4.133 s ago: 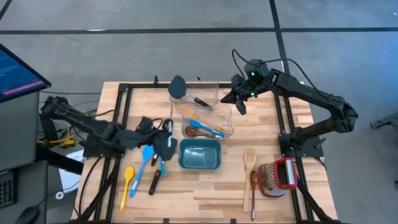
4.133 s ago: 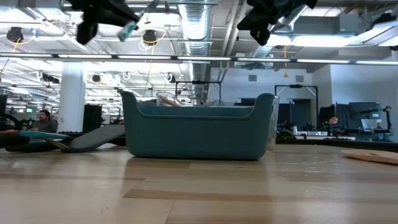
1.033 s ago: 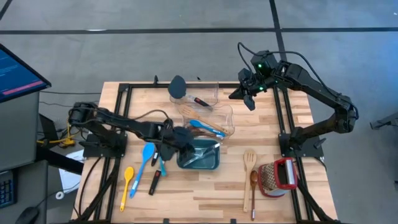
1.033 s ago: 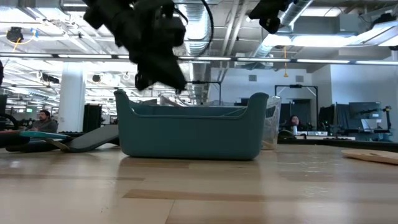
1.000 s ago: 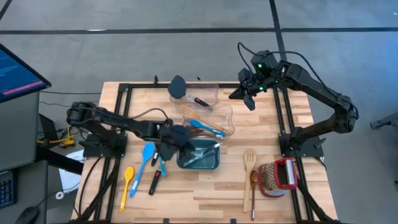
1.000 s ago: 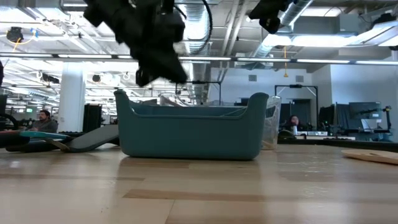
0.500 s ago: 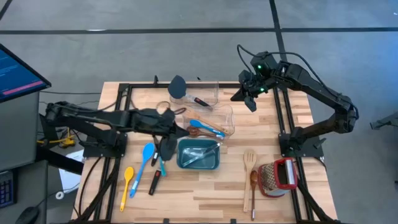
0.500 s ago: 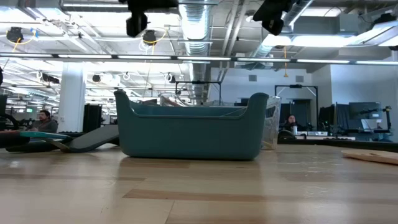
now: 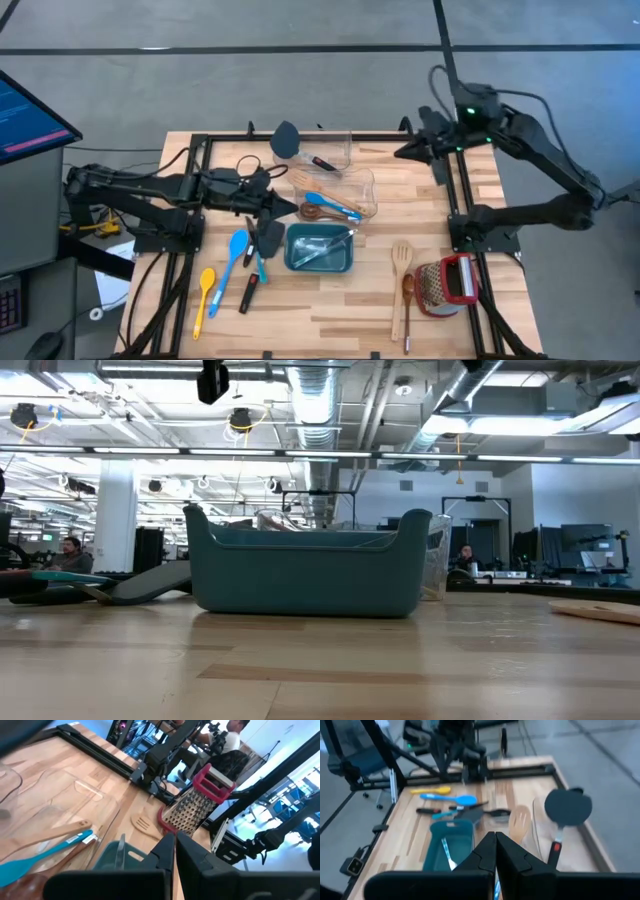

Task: Pick & Place Kitchen Items
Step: Put the blue table knife into the blue bin

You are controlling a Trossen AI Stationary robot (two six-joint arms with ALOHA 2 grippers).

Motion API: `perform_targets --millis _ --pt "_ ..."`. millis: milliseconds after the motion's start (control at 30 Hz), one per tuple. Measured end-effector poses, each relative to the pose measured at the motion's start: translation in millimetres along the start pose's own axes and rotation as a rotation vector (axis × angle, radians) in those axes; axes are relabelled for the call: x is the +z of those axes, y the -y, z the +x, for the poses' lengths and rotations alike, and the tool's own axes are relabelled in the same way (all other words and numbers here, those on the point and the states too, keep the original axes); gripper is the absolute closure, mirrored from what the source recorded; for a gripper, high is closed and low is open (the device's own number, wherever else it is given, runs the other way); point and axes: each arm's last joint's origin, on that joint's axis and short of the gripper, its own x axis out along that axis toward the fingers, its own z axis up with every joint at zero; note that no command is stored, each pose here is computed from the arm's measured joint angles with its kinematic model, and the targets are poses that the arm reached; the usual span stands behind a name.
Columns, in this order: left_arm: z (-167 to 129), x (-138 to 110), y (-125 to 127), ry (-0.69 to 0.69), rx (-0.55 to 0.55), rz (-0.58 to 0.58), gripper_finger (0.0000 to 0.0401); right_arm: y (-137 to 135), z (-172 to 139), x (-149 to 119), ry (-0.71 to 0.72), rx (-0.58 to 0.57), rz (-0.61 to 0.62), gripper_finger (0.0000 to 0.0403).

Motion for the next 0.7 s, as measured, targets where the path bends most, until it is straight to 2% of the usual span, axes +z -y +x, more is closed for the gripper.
perform_targets --millis 200,433,700 --pt "-0.2 0.4 0.2 0.003 -0.002 0.001 0.0399 -15.8 -20.2 -26.5 0.149 -0.019 0.011 0.0403" --pt "-0.2 0.4 0.2 0.003 -0.002 0.003 0.0399 -25.1 -26.3 -62.7 0.281 -0.03 0.071 0.0403" --pt "-0.2 0.4 0.2 0.003 -0.002 0.003 0.0399 -32.9 -38.8 -93.0 0.383 -0.172 0.085 0.0403"
